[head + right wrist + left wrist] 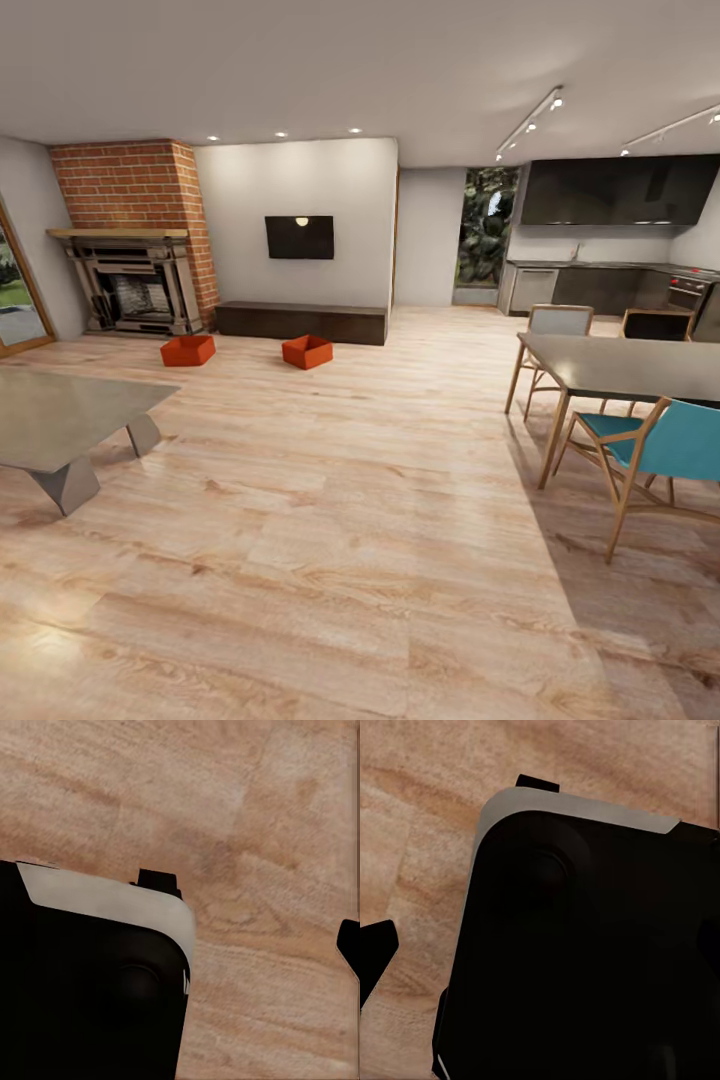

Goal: Move the two storage containers from the living room to the garage. In the garage, place one container on the floor and stack the other container on top of it (either order is fine).

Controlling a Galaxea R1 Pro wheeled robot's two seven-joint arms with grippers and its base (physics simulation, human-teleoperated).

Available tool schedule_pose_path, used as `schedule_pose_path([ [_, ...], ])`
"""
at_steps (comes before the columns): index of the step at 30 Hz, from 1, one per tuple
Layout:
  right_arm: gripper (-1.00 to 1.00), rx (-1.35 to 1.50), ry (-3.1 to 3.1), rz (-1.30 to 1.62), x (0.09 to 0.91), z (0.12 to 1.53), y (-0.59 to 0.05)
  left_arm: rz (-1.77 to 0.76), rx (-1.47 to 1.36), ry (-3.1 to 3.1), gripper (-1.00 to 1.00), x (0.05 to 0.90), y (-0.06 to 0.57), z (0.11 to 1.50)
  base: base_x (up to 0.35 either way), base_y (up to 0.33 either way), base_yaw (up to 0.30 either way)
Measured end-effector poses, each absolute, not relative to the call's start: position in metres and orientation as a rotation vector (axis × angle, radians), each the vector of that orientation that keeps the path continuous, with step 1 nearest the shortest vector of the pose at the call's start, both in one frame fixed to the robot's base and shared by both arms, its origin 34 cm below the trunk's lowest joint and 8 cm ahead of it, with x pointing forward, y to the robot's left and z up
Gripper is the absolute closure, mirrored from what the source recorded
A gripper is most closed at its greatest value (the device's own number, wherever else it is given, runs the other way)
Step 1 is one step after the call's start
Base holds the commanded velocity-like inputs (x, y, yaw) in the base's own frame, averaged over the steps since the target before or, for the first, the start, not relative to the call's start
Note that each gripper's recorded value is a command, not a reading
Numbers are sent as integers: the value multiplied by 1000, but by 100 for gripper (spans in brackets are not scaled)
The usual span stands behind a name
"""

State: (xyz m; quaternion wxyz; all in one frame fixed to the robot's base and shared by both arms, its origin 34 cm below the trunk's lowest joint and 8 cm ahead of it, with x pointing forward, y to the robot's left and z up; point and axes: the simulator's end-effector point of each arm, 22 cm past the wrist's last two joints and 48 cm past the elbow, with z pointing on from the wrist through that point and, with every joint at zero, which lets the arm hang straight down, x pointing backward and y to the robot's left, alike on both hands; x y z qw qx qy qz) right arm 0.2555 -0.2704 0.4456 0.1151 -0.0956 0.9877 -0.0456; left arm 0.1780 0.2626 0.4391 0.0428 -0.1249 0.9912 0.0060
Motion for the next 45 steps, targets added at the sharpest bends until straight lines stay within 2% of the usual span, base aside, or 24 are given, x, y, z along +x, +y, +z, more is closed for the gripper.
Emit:
schedule_pose_path([
  [45,-100,-250,2899,-121,255,445,-264,19,-406,3014,-100,181,263,439,322,0,0],
])
